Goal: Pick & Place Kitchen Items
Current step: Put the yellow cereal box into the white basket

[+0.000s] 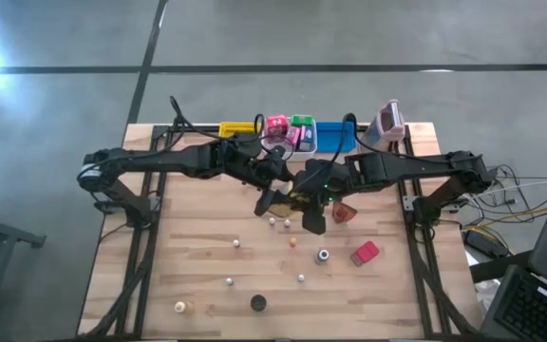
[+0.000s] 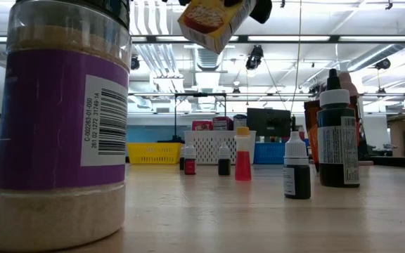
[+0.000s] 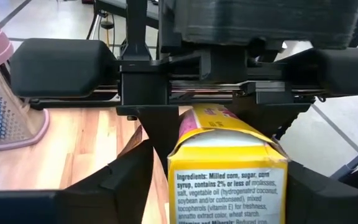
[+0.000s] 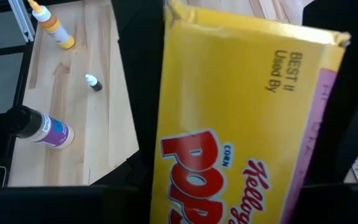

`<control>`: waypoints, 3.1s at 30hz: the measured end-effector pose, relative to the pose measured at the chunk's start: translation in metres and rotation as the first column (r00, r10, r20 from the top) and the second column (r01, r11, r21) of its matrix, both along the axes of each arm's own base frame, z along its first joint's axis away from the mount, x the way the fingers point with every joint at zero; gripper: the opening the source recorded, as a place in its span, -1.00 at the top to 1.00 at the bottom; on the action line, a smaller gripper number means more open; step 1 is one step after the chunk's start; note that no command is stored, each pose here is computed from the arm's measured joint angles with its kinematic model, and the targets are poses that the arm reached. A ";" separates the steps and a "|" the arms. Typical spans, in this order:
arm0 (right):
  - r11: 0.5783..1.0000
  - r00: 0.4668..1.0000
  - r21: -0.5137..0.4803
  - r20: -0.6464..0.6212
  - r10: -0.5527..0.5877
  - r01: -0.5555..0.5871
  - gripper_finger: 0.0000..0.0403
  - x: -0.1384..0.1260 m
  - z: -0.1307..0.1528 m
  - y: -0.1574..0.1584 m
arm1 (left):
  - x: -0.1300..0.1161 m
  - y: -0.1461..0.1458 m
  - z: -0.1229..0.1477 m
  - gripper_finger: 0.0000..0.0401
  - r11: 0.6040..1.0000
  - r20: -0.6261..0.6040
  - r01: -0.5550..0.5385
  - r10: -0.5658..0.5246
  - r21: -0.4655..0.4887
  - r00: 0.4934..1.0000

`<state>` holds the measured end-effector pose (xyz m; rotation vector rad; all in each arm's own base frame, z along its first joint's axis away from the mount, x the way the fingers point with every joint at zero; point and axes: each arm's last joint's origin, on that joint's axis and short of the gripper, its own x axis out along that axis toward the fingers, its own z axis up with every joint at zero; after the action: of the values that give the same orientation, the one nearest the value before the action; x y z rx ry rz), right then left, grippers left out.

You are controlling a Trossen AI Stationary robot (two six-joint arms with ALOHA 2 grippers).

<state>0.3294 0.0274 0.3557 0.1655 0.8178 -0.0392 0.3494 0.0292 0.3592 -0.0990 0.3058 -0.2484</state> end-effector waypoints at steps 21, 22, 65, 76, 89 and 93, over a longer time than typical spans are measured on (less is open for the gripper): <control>1.000 0.996 -0.016 -0.091 -0.013 0.012 -0.07 -0.017 0.009 -0.001 | -0.003 0.002 -0.003 -0.16 1.000 -0.048 -0.006 0.006 0.000 0.999; 1.000 0.996 -0.022 -0.083 -0.019 0.017 -0.08 -0.018 0.011 -0.002 | -0.003 0.003 -0.003 -0.16 1.000 -0.048 -0.009 0.009 0.002 0.999; 0.834 0.798 0.136 -0.407 -0.445 0.535 0.01 -0.068 -0.061 -0.109 | -0.040 0.022 -0.059 -0.17 0.943 -0.146 -0.331 0.330 0.014 0.933; 0.753 0.708 0.114 -0.455 -0.540 0.648 -0.24 -0.059 -0.067 -0.114 | -0.068 0.020 -0.051 -0.17 0.910 -0.148 -0.412 0.414 0.045 0.898; 0.500 0.510 0.177 -0.529 -0.678 0.848 -0.71 -0.049 -0.082 -0.118 | -0.076 0.019 -0.053 -0.17 0.916 -0.176 -0.390 0.401 0.099 0.899; 0.400 0.439 0.198 -0.546 -0.713 0.895 -0.80 -0.037 -0.094 -0.122 | -0.080 0.018 -0.052 -0.17 0.915 -0.184 -0.382 0.400 0.128 0.898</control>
<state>0.2921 -0.0946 0.2619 1.0832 1.0568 -0.8844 0.2693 0.0475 0.3070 -0.0970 0.4957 0.1792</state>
